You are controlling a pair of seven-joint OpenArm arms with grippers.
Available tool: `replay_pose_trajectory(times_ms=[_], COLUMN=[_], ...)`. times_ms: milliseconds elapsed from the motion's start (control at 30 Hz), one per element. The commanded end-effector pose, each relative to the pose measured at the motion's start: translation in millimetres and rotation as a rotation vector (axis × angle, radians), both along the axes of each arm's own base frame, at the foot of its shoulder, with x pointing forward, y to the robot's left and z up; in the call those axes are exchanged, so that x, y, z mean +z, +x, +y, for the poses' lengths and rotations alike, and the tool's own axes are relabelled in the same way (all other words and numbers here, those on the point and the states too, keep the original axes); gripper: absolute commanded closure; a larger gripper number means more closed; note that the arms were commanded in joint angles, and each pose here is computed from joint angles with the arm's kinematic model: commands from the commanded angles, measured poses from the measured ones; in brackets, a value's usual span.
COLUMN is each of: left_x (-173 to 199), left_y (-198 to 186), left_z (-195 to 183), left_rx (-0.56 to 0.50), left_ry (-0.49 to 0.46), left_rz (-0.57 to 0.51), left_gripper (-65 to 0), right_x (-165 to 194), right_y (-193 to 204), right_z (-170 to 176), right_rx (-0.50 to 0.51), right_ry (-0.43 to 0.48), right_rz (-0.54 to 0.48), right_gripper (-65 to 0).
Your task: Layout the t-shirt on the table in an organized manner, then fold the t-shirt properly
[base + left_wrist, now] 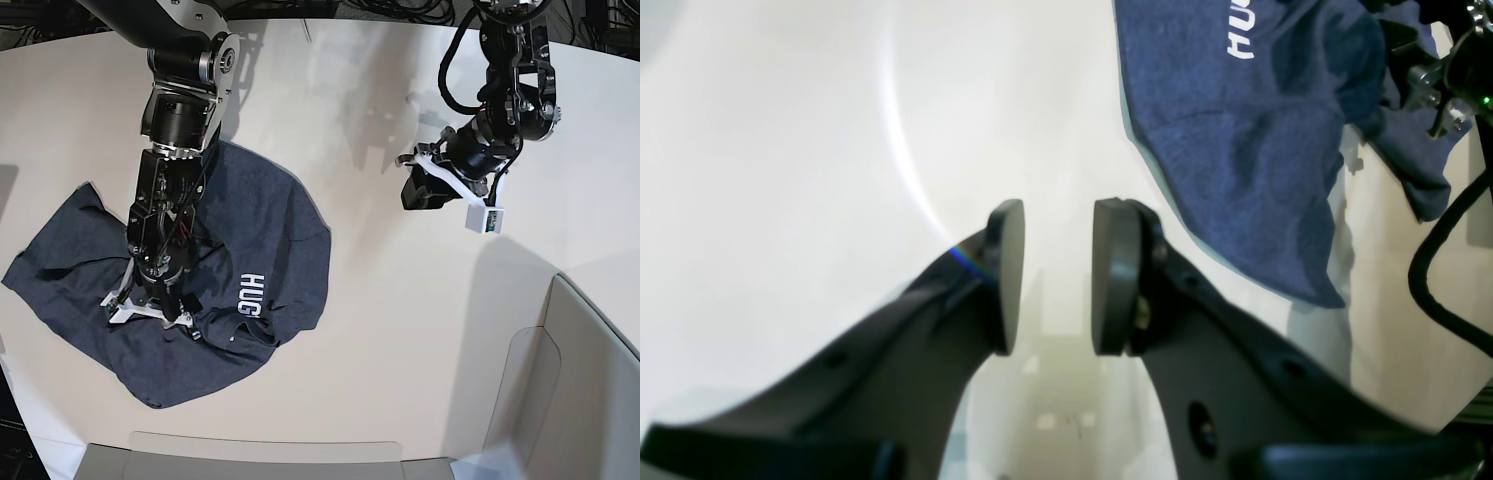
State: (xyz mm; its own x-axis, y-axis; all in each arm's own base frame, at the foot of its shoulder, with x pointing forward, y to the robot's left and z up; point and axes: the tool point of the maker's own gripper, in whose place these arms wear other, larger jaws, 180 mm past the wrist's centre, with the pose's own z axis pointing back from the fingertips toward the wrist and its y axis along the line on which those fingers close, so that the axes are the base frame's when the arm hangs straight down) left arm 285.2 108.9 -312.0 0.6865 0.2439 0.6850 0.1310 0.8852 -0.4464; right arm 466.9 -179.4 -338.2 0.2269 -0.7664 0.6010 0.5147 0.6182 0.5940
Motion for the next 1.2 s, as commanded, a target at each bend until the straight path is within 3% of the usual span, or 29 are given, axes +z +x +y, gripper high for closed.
replay_pose_trajectory(times_ms=[0,200,300,400,700,1167], left_x=[9,-7,-14,-19,-14,-52], left_y=[5,5,19,27,61,97], left_z=[2,3,6,-6,-42,-64], left_rx=[0.002,0.013,0.032,0.043,0.038,0.078], left_ry=[0.000,-0.013,-0.035,-0.130,-0.417,-0.515], left_rz=[-0.036,0.011,0.027,0.054,0.096,0.244], left_gripper=[-17.8,-17.8,-17.8,-17.8,-17.8,-17.8], right_x=[26,36,34,28,29,52], right_y=[14,21,25,26,26,38], right_z=[-2,-4,-3,-1,-4,-17], right_rx=[-0.003,-0.003,0.002,0.008,0.009,-0.002], right_ry=[-0.017,-0.026,-0.022,-0.017,-0.024,-0.049], right_rz=[-0.071,-0.089,-0.078,-0.062,-0.062,-0.103], right_gripper=[-27.3,-26.1,-14.6,0.0,0.0,0.0])
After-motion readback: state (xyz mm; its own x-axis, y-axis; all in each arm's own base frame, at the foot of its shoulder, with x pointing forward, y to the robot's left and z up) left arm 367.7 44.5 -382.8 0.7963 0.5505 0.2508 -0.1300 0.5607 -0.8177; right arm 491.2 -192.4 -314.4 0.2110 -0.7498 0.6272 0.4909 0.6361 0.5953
